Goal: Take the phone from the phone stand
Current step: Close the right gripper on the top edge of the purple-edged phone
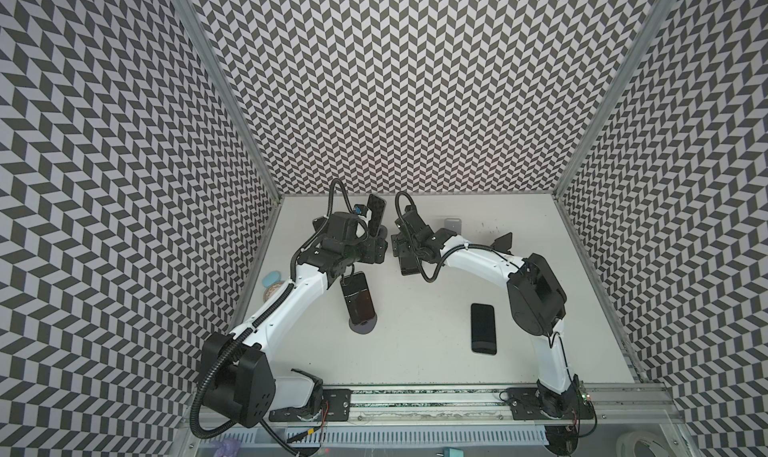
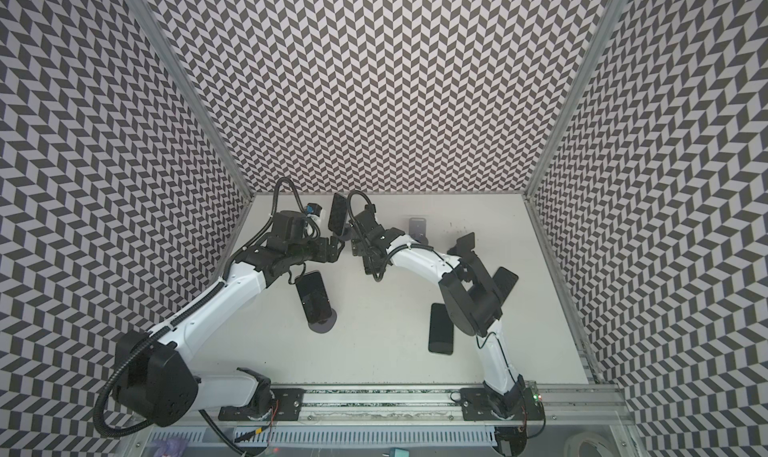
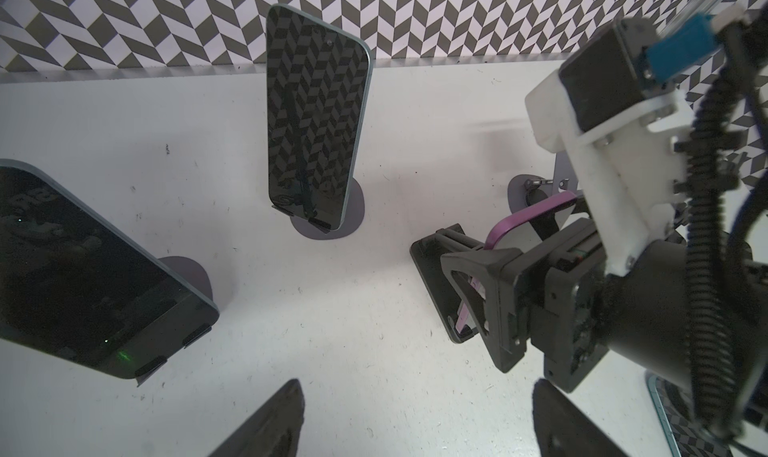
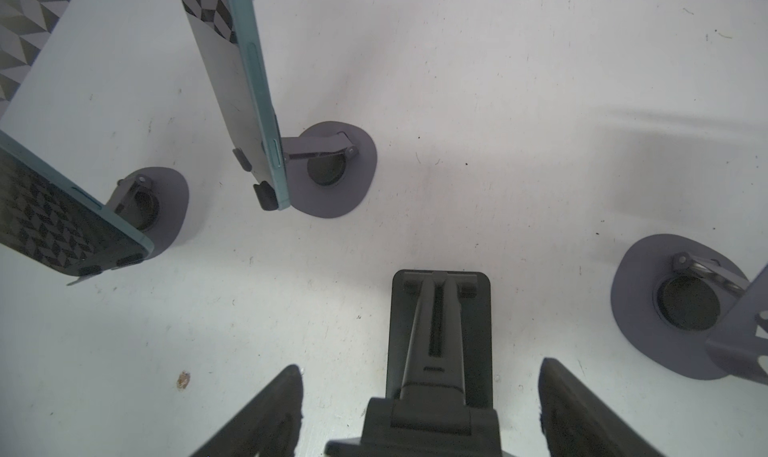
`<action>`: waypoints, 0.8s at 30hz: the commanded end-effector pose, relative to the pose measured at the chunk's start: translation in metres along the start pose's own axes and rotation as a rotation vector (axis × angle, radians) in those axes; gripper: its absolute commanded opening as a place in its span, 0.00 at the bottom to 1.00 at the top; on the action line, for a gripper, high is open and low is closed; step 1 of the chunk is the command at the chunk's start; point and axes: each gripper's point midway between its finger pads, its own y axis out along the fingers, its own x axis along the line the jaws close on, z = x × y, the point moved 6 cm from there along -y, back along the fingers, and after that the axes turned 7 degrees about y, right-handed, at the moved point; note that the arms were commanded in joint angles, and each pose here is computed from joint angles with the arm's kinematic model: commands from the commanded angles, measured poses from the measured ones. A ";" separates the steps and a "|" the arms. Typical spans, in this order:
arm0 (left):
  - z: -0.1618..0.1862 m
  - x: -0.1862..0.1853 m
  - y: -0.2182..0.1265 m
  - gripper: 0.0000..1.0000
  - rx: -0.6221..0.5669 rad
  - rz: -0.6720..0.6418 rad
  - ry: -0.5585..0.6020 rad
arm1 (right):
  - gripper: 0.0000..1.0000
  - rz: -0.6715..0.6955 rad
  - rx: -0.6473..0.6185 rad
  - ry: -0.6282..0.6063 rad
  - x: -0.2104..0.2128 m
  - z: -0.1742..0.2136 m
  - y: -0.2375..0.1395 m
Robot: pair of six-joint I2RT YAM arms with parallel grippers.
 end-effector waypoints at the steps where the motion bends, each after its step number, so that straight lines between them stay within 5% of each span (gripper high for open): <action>1: -0.012 0.000 -0.004 0.86 -0.042 0.005 0.012 | 0.84 -0.003 -0.024 -0.004 0.002 -0.009 0.001; 24: -0.017 -0.001 0.002 0.86 -0.041 0.019 0.008 | 0.71 -0.006 -0.028 -0.023 0.001 -0.013 -0.003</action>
